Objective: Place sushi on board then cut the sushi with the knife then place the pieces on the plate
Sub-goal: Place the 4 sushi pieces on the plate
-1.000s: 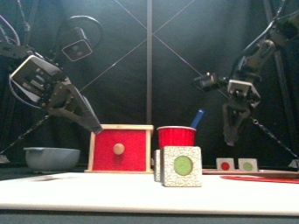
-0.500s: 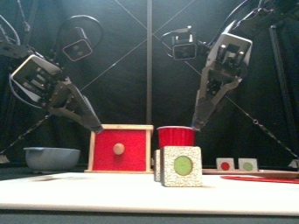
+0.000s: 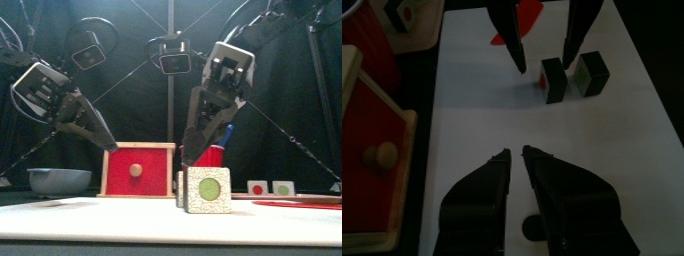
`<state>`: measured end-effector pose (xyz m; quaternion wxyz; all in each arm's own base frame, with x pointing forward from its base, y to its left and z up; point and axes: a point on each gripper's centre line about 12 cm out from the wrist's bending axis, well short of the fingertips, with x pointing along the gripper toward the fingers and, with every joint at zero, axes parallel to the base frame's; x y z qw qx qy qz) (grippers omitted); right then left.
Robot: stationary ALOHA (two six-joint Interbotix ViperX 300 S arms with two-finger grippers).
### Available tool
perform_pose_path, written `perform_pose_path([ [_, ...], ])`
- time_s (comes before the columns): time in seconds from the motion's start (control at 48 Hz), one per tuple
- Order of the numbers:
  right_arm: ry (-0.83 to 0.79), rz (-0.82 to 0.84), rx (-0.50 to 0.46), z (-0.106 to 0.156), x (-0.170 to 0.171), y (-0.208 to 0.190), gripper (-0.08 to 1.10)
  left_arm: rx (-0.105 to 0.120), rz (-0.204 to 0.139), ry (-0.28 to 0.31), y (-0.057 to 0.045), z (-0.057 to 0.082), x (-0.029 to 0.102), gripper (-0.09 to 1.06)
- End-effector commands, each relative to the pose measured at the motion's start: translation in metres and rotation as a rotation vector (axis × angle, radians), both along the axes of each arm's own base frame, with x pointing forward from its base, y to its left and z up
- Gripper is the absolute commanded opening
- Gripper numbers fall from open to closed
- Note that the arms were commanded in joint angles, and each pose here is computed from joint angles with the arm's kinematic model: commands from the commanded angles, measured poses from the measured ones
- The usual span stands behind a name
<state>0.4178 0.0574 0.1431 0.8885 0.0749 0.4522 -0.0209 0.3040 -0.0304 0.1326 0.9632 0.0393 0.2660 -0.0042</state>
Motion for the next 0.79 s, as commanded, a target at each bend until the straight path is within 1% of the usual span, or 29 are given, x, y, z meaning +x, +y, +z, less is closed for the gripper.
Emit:
perform_pose_path([
  [0.021, -0.041, 0.006, 0.007, 0.014, 0.008, 0.004, 0.83, -0.004, 0.001, -0.016, -0.001, 0.004, 0.002, 0.62],
  [0.479, -0.002, 0.027, -0.01, -0.005, 0.011, 0.009, 0.81, -0.003, 0.001, -0.013, -0.001, 0.003, 0.001, 0.62],
  [0.583, 0.004, 0.034, -0.021, -0.008, 0.011, 0.01, 0.75, -0.003, 0.001, -0.013, -0.001, 0.003, 0.001, 0.62],
  [0.708, 0.008, 0.031, -0.025, -0.007, 0.011, 0.008, 0.61, -0.003, 0.003, -0.012, 0.0, 0.003, 0.001, 0.62],
  [0.792, 0.019, 0.024, -0.029, -0.004, 0.008, 0.005, 0.56, -0.003, 0.001, -0.013, -0.001, 0.003, 0.001, 0.62],
])
